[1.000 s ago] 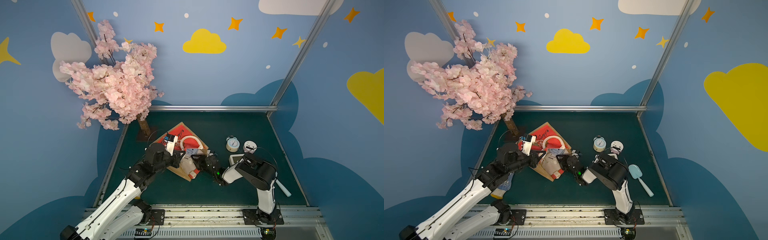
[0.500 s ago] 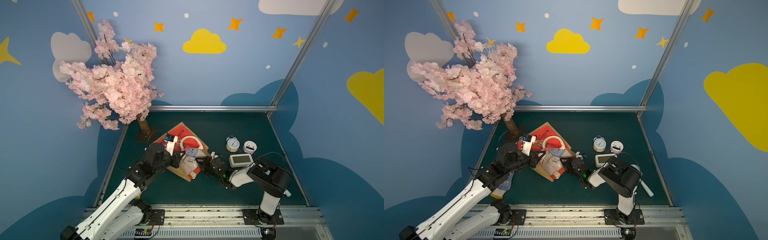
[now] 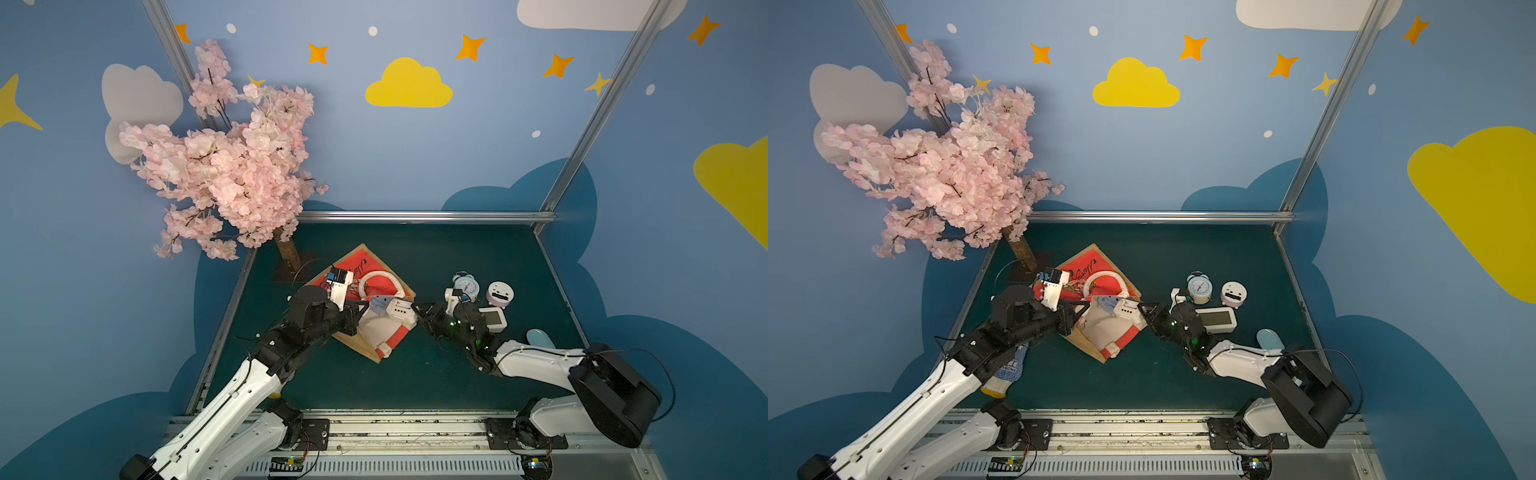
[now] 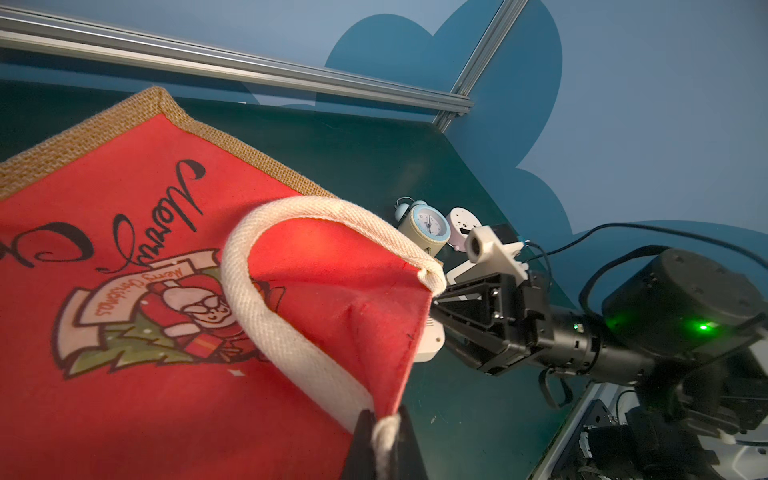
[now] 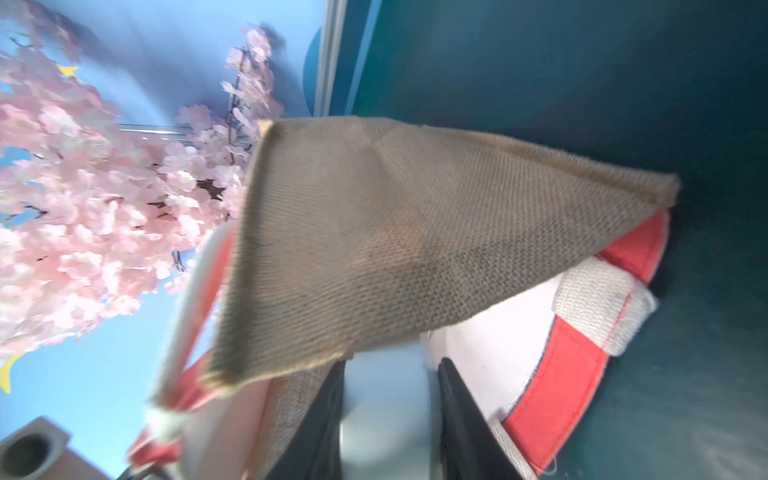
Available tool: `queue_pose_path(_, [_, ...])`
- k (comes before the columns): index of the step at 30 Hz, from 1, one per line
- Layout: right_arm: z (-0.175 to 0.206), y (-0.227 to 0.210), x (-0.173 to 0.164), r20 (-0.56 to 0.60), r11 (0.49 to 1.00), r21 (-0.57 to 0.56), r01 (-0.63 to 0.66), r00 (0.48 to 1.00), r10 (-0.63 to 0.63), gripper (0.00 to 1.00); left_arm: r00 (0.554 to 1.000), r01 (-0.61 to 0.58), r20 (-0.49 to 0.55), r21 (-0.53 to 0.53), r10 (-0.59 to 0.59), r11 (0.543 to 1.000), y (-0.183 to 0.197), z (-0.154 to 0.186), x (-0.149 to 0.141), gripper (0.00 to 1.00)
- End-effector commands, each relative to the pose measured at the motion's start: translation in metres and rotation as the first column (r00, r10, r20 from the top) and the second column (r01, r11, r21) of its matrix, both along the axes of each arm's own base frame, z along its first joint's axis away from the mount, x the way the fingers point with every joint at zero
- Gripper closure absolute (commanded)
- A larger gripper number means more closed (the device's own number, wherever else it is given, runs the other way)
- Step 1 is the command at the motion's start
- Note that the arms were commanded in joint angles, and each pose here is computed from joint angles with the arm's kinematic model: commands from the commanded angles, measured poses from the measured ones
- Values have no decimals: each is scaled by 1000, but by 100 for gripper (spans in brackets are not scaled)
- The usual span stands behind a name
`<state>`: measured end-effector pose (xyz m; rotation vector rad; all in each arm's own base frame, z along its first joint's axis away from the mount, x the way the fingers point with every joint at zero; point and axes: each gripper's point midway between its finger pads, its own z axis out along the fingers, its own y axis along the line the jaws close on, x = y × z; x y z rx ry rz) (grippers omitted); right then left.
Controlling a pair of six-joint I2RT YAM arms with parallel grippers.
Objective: Take the alarm clock out of the canvas bag
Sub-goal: Place the alarm at the center of the board.
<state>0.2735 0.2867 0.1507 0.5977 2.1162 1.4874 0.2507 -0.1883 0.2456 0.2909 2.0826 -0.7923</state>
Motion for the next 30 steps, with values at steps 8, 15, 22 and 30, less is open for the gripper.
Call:
queue_pose_path(8, [15, -69, -18, 19, 991, -127, 31, 999, -28, 83, 998, -14, 65, -43, 17, 999, 7, 24, 3, 96])
queue_pose_path(15, [13, -118, 5, 20, 978, -105, 181, 983, -180, 82, 997, 10, 74, -35, -7, 999, 6, 27, 0, 96])
queue_pose_path(22, [20, -153, 37, 48, 969, -60, 239, 970, -236, 82, 997, 22, 70, -42, -19, 999, 5, 24, -3, 95])
queue_pose_path(30, [14, -212, 82, 74, 936, -112, 334, 942, -327, 81, 996, 37, 81, -53, -32, 998, 2, 27, -3, 95])
